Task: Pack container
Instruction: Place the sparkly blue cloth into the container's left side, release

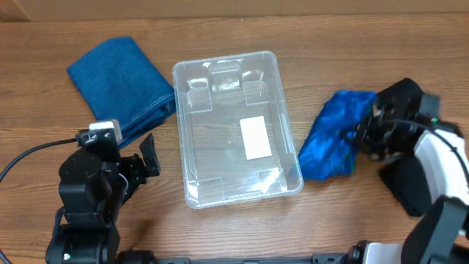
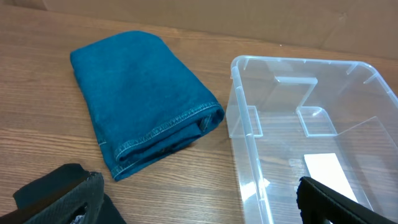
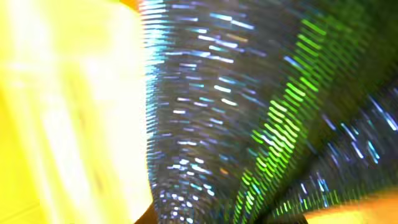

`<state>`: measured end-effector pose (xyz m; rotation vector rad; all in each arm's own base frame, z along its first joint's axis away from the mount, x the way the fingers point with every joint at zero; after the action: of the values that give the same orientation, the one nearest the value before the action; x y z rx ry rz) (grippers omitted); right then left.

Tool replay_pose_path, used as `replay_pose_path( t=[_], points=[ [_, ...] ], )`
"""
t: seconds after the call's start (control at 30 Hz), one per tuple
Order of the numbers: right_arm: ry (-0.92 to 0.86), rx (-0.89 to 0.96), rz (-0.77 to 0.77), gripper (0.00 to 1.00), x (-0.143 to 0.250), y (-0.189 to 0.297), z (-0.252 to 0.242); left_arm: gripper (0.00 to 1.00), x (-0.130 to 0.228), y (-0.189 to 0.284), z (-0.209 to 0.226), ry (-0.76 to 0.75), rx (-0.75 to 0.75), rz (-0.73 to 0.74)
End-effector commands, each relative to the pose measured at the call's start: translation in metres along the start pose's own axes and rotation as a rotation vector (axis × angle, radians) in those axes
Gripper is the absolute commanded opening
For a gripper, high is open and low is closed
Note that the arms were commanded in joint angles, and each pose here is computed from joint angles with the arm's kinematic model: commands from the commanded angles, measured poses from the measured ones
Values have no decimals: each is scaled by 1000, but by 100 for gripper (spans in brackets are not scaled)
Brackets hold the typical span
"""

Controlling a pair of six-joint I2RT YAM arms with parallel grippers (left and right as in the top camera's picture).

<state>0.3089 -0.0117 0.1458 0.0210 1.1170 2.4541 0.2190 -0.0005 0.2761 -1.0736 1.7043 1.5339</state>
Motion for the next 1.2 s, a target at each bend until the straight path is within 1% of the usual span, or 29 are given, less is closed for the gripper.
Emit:
replay_pose_path(
  t=[0.0, 0.03, 0.07, 0.1, 0.13, 0.2, 0.27, 0.33, 0.4, 0.43, 0.5, 0.57, 0.67, 0.77, 0.87, 1.0, 1.1, 1.13, 1.17],
  points=[
    [301, -188, -259, 4, -34, 91, 108, 100, -11, 6, 0, 4, -8, -36],
    [408, -208, -326, 4, -32, 117, 142, 100, -11, 6, 1, 4, -8, -36],
    [472, -226, -349, 4, -27, 128, 163, 100, -11, 6, 1, 4, -15, -37],
    [571, -264, -353, 4, -14, 134, 193, 100, -11, 6, 2, 1, -17, -38],
    [692, -310, -316, 4, 3, 128, 221, 100, -11, 6, 1, 1, -15, -37],
    [828, -333, -230, 4, 27, 98, 249, 100, -11, 6, 2, 1, -16, -37],
    [899, -233, -115, 4, 41, 37, 258, 100, -9, 6, 6, 1, -47, -32],
    [902, -177, -7, 4, 46, -15, 255, 100, 2, 7, 18, 8, -134, 16],
    [911, -152, 86, 4, 45, -66, 244, 100, 18, 13, 44, 99, -335, 73],
    [906, -145, 114, 4, 45, -83, 240, 100, 23, 13, 49, 96, -369, 98],
    [901, -135, 192, 4, 49, -127, 228, 100, 34, 3, 51, 82, -388, 182],
    [913, -137, 255, 4, 63, -152, 223, 100, 42, -12, 52, 95, -407, 258],
    [937, -163, 262, 4, 77, -163, 235, 100, 49, -25, 53, 97, -425, 322],
    [768, -184, 212, 4, 73, -167, 251, 100, 53, -31, 54, 91, -431, 352],
    [726, -178, 183, 4, 67, -169, 254, 100, 53, -31, 54, 91, -432, 353],
    [655, -165, 299, 4, 80, -203, 231, 100, 53, -31, 54, 91, -431, 352],
    [633, -135, 341, 4, 84, -221, 214, 100, 53, -31, 54, 91, -432, 353],
    [637, -134, 341, 6, 84, -222, 214, 100, 53, -31, 54, 90, -432, 353],
    [638, -133, 338, 33, 83, -222, 214, 100, 53, -31, 54, 91, -432, 353]
  ],
)
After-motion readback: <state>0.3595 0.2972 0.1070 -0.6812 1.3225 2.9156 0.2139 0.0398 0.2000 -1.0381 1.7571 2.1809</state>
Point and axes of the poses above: each gripper's point midway between its finger pads, its own y axis back along the fingers, its own z axis along the line the jaws close on, x = y × z, the point moved 4 cm from there along y, back along the fingers, and after that the axes turned 1 degree about y, right-handed, at the moved point
